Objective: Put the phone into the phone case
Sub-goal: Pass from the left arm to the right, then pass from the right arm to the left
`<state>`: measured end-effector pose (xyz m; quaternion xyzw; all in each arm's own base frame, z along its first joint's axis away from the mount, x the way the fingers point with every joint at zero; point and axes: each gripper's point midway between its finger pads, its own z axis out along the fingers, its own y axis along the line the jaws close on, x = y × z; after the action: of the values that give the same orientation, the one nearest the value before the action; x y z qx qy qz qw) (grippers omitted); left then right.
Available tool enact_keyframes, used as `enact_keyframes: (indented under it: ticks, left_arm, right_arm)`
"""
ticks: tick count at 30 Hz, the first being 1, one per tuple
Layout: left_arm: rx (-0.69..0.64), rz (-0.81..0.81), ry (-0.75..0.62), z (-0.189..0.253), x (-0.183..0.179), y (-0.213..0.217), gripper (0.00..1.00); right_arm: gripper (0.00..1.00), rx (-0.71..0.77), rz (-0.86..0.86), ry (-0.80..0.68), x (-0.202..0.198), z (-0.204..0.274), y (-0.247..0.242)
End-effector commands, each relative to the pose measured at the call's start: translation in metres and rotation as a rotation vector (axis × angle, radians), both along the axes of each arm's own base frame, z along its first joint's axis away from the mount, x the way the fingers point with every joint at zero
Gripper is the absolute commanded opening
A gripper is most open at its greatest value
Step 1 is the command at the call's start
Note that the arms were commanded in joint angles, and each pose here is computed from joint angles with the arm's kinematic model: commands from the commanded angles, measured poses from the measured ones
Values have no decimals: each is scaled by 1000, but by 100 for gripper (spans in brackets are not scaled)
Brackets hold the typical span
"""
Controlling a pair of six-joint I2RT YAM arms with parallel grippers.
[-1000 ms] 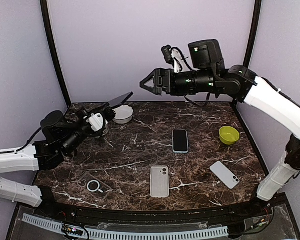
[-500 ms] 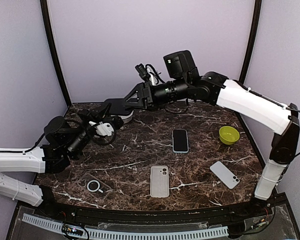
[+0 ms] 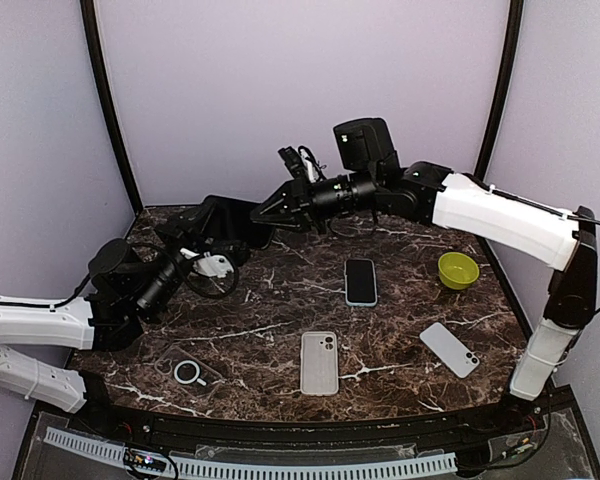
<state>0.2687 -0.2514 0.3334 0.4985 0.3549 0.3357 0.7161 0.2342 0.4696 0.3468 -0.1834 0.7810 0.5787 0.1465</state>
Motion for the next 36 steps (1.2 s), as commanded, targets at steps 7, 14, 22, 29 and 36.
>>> enact_keyframes:
  ticks: [7,14,22,29,36]
  left_arm:
    - [-191,-46,195,-4,-7,9,88]
    - [-567,-413,784,18,-52,-22,89]
    - [-982,-779,1328,83,-66,-54,86]
    - [-1101,-1029,1390,126,-73,-55,86]
    - [-1113,-1202,1234,164,-90,-40,82]
  right_arm:
    - [0,187,-96,-321,11,70,-30]
    - [0,361,-199,-572,4,120,-62]
    - [0,627,-145,-810,-40,155,-90]
    - [0,682,-65,-880,-63,157,-89]
    - [0,673,-41,-875,-66,148,-86]
